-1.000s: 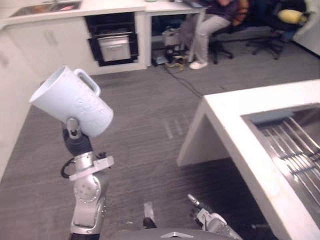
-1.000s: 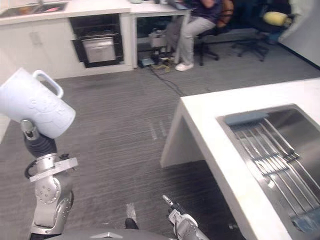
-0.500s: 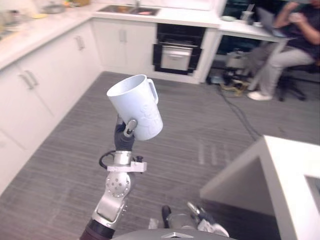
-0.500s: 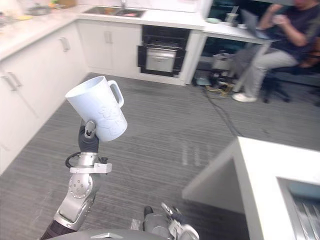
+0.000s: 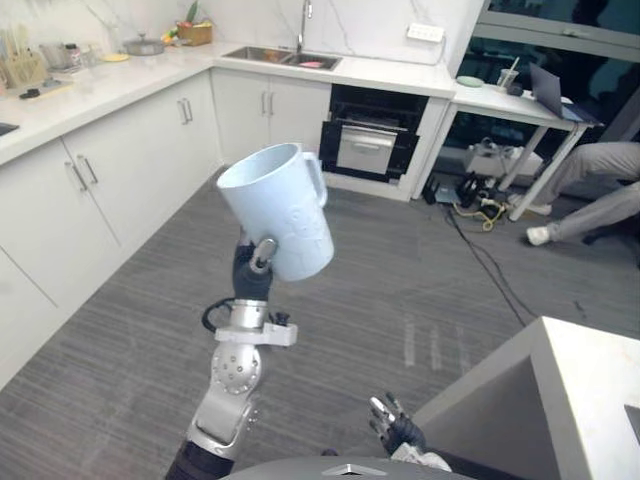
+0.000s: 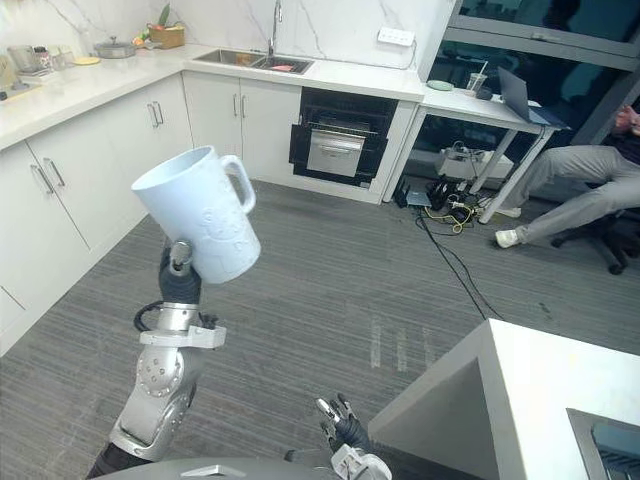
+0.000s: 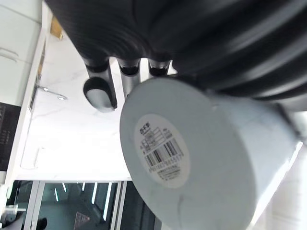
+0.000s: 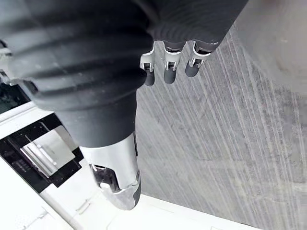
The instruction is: Walk over to the sink, pick up the cup, carry it to the dishwasher, place the cup inside the dishwasher, then close the dishwasher door
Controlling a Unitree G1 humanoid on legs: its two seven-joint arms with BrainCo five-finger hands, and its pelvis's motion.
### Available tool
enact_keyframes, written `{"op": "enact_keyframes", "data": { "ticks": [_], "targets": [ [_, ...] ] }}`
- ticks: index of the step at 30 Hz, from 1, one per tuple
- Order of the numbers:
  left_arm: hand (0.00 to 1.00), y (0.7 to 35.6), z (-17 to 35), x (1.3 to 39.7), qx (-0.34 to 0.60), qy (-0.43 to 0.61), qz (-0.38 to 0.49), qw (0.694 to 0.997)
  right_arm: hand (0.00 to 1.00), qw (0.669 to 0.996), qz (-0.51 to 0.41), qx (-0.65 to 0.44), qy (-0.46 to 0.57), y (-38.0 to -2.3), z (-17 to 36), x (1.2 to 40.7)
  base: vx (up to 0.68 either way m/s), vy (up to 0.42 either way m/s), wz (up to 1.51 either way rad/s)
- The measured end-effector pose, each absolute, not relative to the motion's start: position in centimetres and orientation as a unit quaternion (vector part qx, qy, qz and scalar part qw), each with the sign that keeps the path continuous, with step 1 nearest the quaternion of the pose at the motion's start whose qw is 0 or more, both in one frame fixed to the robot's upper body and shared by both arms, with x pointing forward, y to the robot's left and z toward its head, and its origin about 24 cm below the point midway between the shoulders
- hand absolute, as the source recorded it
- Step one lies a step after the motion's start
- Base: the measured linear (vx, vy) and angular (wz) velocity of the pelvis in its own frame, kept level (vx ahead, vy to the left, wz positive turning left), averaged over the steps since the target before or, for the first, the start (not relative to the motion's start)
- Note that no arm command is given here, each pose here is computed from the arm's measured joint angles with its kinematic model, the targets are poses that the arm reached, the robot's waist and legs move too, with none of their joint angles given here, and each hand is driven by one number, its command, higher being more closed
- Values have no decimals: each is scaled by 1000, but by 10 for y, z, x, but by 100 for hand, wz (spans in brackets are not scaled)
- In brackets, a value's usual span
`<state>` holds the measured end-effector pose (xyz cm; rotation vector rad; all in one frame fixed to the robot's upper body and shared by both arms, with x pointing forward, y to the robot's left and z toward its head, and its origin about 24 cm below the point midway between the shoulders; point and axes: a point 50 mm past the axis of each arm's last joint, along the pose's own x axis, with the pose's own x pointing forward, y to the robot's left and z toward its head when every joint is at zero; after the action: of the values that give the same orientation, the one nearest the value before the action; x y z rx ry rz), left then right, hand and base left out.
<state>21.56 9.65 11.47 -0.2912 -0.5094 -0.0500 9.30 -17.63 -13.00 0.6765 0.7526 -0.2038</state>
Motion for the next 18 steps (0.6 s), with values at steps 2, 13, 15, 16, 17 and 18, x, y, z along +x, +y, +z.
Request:
{"op": "enact_keyframes", "data": {
  "ticks": [2,13,15,16,17,18],
  "targets": [
    [100,116,107,214,-153,-236,25,959,0,875,-87,312,360,-184,-133,84,117,-60,-17],
    [100,178,83,206,-148,-201,175,952,0,873,-62,287,389,-213,-149,55,259,30,26],
    [100,176,83,206,-157,-199,182,950,0,878,-58,277,387,-216,-148,59,346,244,1],
    [100,176,82,206,-158,-197,186,950,0,878,-59,274,388,-217,-148,59,373,290,-43],
    [100,179,78,202,-155,-187,197,950,0,876,-61,272,393,-219,-149,59,412,300,-58],
    [100,182,77,201,-152,-185,205,949,0,877,-53,283,384,-210,-149,68,424,286,-50]
  ]
}}
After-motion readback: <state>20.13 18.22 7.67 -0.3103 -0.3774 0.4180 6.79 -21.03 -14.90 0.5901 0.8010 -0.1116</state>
